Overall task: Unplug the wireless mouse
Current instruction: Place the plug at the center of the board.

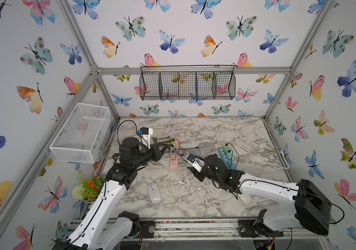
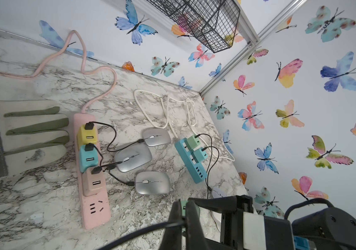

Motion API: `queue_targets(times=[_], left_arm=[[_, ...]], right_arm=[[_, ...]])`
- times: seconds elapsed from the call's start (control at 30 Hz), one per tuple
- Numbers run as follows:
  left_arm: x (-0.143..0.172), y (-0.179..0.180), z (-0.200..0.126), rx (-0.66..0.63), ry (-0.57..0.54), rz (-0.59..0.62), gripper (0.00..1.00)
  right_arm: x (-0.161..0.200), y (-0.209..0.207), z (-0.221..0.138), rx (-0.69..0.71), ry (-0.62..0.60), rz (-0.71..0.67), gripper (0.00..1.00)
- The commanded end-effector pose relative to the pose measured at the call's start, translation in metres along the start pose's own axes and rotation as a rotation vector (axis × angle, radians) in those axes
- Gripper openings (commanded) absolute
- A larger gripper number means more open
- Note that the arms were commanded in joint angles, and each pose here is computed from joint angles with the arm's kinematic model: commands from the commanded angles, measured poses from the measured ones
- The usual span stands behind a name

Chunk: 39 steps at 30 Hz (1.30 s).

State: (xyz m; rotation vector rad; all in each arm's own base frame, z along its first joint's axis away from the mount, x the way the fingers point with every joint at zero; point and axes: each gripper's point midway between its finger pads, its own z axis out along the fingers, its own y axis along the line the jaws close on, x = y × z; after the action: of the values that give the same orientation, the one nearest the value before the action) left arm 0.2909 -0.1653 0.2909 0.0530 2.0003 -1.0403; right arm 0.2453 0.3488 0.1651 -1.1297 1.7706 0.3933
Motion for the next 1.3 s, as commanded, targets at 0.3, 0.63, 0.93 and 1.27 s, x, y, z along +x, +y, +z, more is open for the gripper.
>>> queue_targets(times=[0.3,0.63,0.93,1.27], left_arm=[[-0.044,0.078,-0.066,-0.263,-0.208,-0.167,0.0],[-0.059,0.101,-0.118,-0.408,-0.314,-0.212,0.0],[-0.064,0.099,-0.134,-0.475,-0.377,-0.19,0.0],[-0.063,0.098,-0.133,-0.463,-0.371,-0.19,0.0]], right_arm=[[-0.006,0.089,0.061,-0.241,0.107,0.274,0.01],[0.004,0.13,0.138,-0.294,0.226,0.235,0.01],[0.008,0.136,0.185,-0.271,0.27,0.212,0.04],[0.009,0.15,0.208,-0.311,0.28,0.22,0.25]])
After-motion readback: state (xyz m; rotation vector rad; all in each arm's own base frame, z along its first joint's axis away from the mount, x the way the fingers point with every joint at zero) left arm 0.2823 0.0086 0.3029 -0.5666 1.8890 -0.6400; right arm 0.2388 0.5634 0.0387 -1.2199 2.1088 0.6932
